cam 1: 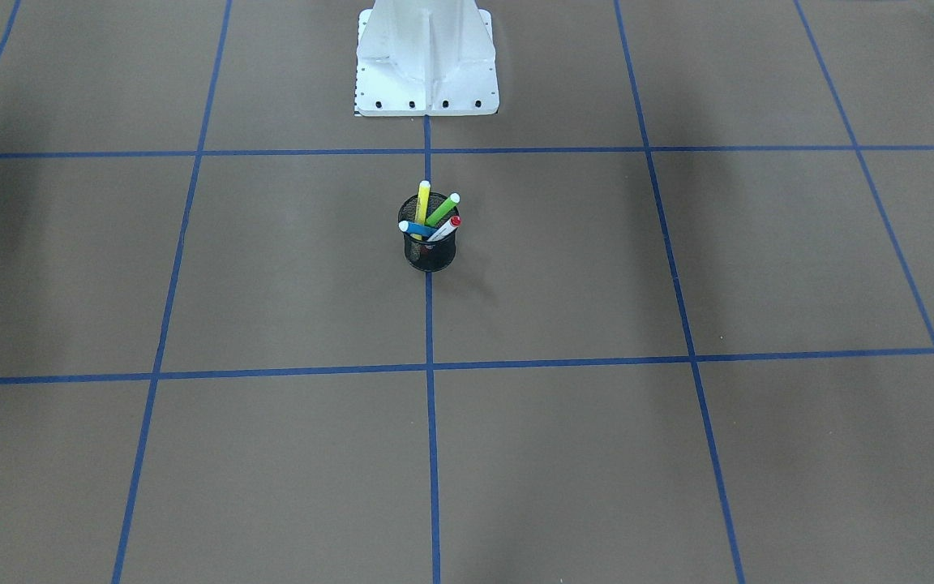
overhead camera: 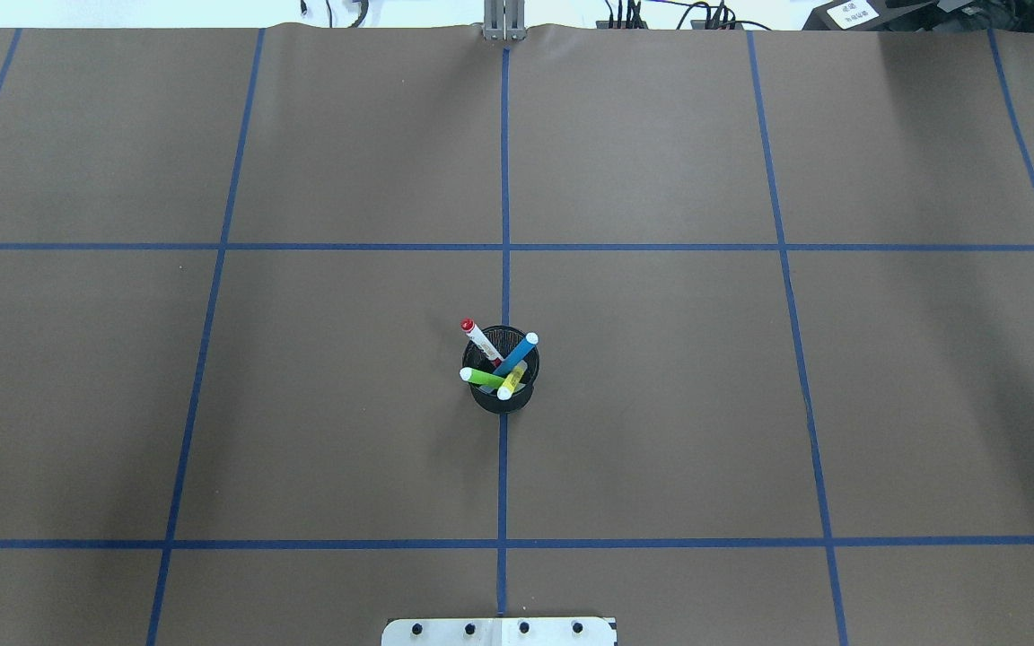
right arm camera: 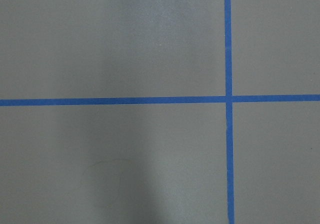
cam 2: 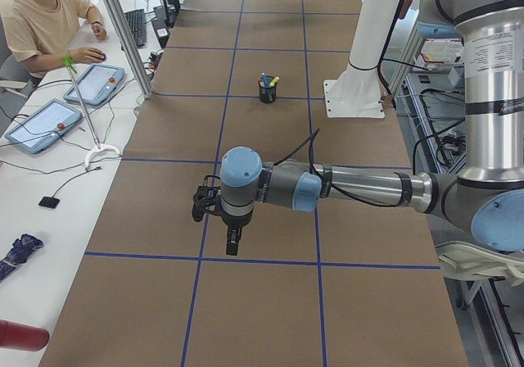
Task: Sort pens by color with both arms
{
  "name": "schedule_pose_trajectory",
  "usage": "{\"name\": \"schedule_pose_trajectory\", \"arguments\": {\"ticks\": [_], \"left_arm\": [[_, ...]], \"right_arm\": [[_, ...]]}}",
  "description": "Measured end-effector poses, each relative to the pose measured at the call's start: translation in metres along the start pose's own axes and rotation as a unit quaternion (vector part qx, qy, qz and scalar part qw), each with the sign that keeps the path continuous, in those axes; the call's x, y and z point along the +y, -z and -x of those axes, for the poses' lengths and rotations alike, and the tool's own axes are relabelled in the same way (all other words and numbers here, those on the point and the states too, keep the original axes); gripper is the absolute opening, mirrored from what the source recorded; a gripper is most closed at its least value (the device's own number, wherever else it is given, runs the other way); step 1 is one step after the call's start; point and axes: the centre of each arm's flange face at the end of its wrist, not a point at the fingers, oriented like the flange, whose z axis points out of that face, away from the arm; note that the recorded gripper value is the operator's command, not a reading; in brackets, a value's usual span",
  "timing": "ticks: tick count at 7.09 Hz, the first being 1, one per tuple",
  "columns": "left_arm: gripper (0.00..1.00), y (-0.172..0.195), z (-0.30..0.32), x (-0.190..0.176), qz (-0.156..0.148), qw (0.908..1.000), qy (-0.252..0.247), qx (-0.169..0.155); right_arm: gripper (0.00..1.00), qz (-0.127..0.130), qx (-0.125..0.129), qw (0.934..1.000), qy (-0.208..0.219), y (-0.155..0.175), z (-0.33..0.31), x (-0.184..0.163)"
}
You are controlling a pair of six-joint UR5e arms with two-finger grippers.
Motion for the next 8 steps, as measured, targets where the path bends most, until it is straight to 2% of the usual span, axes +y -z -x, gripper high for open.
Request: {"name": "schedule_pose_trajectory", "arguments": {"ticks": [5, 8], "left_arm": [[1.00, 0.006, -0.007, -0.005, -0.009, 0.9999, -0.013, 0.001], [0.99, 0.011, -0.015, -0.014, -0.016, 0.9997, -0.020, 0.007]], "right_arm": [[1.00, -0.007, 0.000, 0.9999, 0.013, 0.004, 0.011, -0.004], [1.00, -0.028, -0.010, 0.9964, 0.079, 0.007, 0.067, -0.015]]}}
